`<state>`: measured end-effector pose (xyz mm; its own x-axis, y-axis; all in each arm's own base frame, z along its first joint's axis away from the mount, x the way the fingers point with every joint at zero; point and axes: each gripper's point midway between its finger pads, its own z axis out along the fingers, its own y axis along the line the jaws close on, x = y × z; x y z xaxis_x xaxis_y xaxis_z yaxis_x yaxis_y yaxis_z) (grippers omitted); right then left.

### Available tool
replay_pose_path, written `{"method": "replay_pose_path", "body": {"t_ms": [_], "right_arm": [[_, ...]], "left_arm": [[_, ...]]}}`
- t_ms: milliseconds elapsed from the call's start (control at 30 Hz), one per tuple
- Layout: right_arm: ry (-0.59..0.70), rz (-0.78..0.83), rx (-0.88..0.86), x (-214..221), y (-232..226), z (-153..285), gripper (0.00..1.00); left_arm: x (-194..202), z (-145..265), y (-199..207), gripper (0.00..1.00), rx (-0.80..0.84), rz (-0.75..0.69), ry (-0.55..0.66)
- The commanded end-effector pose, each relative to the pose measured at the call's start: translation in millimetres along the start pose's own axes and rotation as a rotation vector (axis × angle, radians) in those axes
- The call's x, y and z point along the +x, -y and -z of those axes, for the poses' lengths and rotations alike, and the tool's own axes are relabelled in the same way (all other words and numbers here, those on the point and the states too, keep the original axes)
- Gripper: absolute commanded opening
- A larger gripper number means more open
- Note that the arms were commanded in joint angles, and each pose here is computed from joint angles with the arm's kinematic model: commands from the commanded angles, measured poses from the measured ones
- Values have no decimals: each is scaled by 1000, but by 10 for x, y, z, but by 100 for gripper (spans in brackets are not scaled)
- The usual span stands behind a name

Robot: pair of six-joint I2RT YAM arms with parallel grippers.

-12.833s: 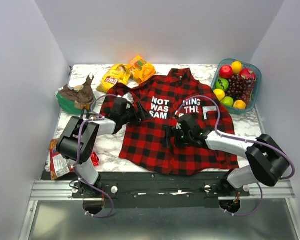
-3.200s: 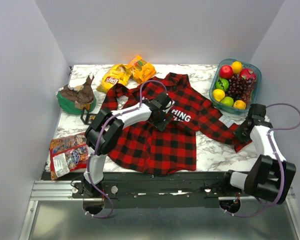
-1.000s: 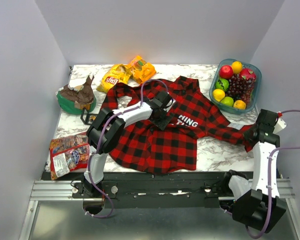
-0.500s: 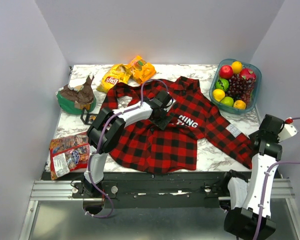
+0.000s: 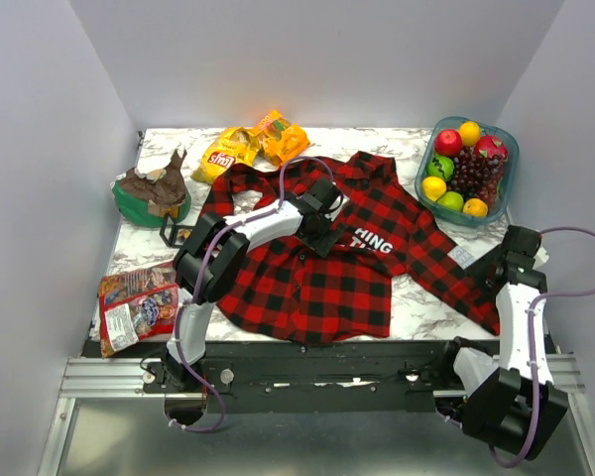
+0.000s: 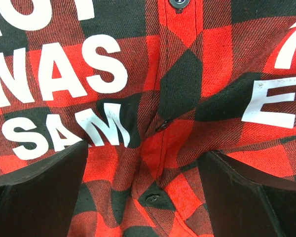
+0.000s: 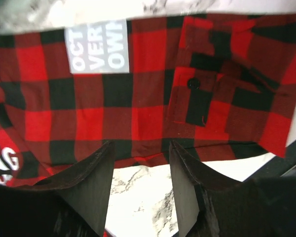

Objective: Pin the brooch onto the clothing

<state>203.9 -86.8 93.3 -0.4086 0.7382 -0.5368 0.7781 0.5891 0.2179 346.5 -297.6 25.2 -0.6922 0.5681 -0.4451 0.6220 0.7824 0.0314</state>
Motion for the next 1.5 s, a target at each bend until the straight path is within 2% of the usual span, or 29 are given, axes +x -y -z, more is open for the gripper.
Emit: {"method": "replay_pose_path", "body": {"t_ms": [0, 400, 867, 967, 1067, 1167, 1200, 1233, 1467], "right_arm": [[-18, 3, 33, 105, 30, -174, 57], [90, -126, 214, -28, 308, -291, 61], [-30, -170, 302, 166, 355, -489, 60], [-70, -176, 316, 239, 359, -528, 56], [-57, -169, 314, 205, 360, -502, 43], [-7, -137, 322, 83, 395, -404, 20], [27, -129, 343, -5, 428, -354, 5], [35, -124, 356, -26, 457, -298, 1], [171, -101, 357, -324, 517, 5, 1]], "left_arm": [[273, -184, 40, 98, 19, -7, -94], [263, -101, 28, 98, 15, -5, -80], [174, -3, 61, 98, 34, 3, -47], [158, 23, 58, 98, 33, 3, -39], [137, 48, 51, 98, 32, 5, -32], [125, 65, 63, 98, 36, 5, -27], [117, 69, 60, 98, 35, 4, -24], [117, 69, 60, 98, 35, 4, -24], [169, 3, 40, 98, 26, 1, -42]]}}
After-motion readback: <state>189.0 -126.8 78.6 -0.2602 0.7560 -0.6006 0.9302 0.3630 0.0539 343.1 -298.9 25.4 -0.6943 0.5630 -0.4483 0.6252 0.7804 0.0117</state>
